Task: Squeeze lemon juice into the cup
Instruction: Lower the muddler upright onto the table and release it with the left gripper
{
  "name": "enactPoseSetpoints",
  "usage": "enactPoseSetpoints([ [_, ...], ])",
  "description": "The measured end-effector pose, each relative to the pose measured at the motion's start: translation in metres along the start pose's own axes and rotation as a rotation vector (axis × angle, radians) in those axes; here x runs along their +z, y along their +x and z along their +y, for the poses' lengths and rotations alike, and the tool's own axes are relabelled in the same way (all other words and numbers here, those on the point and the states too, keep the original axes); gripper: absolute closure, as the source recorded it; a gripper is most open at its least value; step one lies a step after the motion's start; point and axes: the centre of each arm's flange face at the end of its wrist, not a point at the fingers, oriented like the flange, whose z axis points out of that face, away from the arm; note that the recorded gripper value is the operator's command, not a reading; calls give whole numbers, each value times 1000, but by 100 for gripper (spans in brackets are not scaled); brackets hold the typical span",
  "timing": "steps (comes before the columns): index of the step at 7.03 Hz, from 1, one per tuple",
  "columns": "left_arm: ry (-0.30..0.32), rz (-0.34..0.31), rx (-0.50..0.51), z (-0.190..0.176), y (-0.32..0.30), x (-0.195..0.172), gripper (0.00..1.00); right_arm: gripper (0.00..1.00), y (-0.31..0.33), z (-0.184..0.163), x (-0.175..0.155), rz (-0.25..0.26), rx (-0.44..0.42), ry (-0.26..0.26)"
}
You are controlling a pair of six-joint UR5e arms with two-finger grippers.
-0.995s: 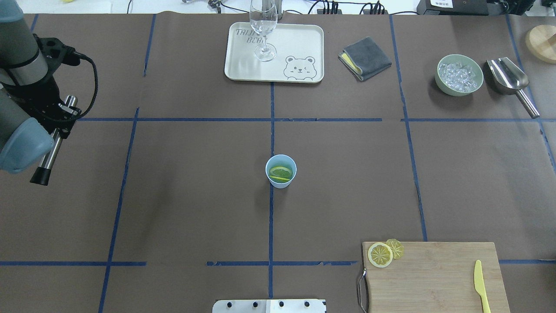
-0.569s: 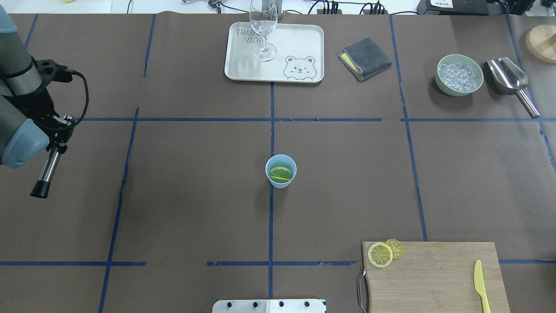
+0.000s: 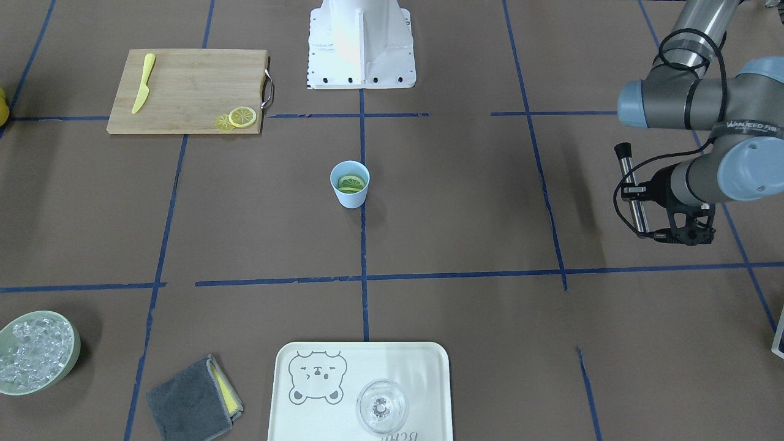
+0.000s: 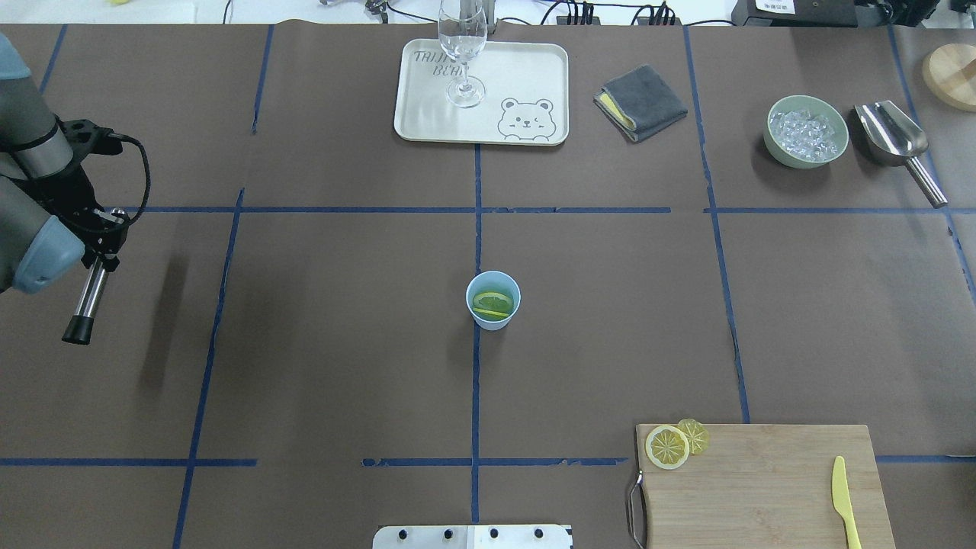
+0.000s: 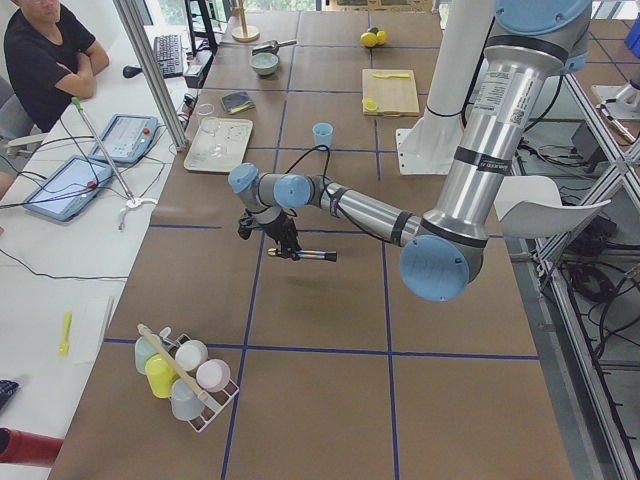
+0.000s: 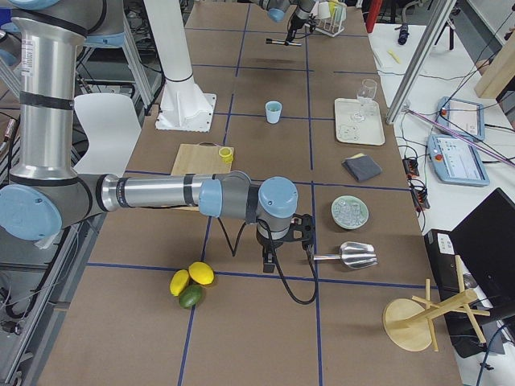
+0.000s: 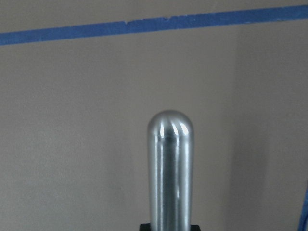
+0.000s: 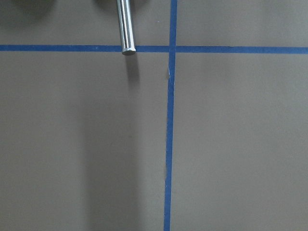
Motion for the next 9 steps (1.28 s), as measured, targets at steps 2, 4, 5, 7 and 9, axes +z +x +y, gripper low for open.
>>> enactPoseSetpoints([
  [2, 21, 9, -32, -6, -3, 7, 100, 0, 7, -4, 7, 3, -33, 32],
  [4, 28, 12, -29, -6, -6, 13, 0, 0, 7, -5, 6, 3, -45, 43],
  [5, 35, 15, -20, -5, -9, 15, 0, 0, 6, -6, 5, 3, -48, 46],
  [7, 44, 17, -10, -4, -12, 18, 0, 0, 5, -7, 4, 3, -51, 50],
  [9, 68, 24, 1, -1, -6, 6, 0, 0, 2, -7, 2, 1, -53, 54],
])
